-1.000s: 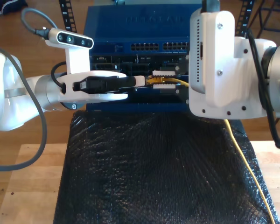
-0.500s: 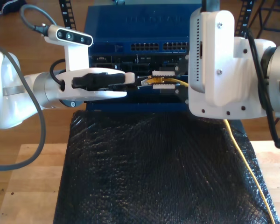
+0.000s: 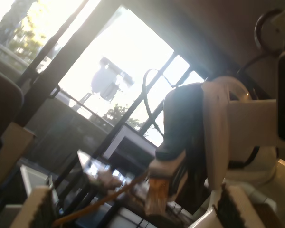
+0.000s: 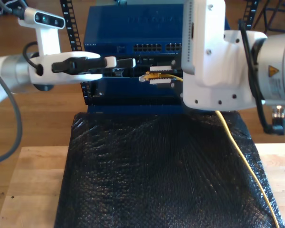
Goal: Grab the cable and plug it in
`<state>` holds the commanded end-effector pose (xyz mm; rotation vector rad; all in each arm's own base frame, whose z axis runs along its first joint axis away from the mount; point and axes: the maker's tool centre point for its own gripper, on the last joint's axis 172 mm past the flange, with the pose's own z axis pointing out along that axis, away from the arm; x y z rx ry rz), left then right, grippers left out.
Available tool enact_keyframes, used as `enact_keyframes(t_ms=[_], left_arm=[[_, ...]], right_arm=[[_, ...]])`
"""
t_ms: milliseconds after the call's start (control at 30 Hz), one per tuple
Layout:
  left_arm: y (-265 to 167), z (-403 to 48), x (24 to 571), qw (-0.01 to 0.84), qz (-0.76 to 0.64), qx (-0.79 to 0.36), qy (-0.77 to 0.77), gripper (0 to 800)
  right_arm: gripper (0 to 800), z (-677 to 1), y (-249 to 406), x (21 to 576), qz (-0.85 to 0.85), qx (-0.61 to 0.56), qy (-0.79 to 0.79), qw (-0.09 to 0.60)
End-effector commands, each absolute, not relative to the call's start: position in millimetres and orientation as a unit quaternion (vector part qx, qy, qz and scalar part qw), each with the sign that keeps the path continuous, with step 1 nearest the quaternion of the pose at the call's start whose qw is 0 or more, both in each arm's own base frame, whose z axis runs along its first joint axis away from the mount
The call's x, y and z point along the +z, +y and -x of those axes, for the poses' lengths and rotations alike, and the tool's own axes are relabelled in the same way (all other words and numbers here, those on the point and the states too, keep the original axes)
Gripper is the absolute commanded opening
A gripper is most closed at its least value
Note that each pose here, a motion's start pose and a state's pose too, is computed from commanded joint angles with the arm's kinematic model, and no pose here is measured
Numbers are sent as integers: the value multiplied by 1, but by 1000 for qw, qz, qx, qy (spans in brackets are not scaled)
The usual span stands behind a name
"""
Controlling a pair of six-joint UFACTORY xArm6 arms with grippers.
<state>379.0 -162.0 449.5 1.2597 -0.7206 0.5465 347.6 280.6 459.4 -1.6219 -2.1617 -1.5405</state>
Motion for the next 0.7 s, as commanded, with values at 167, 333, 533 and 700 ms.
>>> enact_keyframes(t_ms=[167,333,533,700], left_arm=[[-142,-384,431,673,-611,242,-340,795],[-115,-387,418,622,-656,229,-362,797],[-83,-386,410,562,-700,214,-385,798],[-64,-385,407,524,-723,212,-397,798]], right_arm=[[1,-358,283,447,546,-481,-685,28],[1,-382,259,434,577,-470,-668,15],[1,-402,232,435,600,-473,-645,-7],[1,-416,207,436,613,-470,-634,-32]])
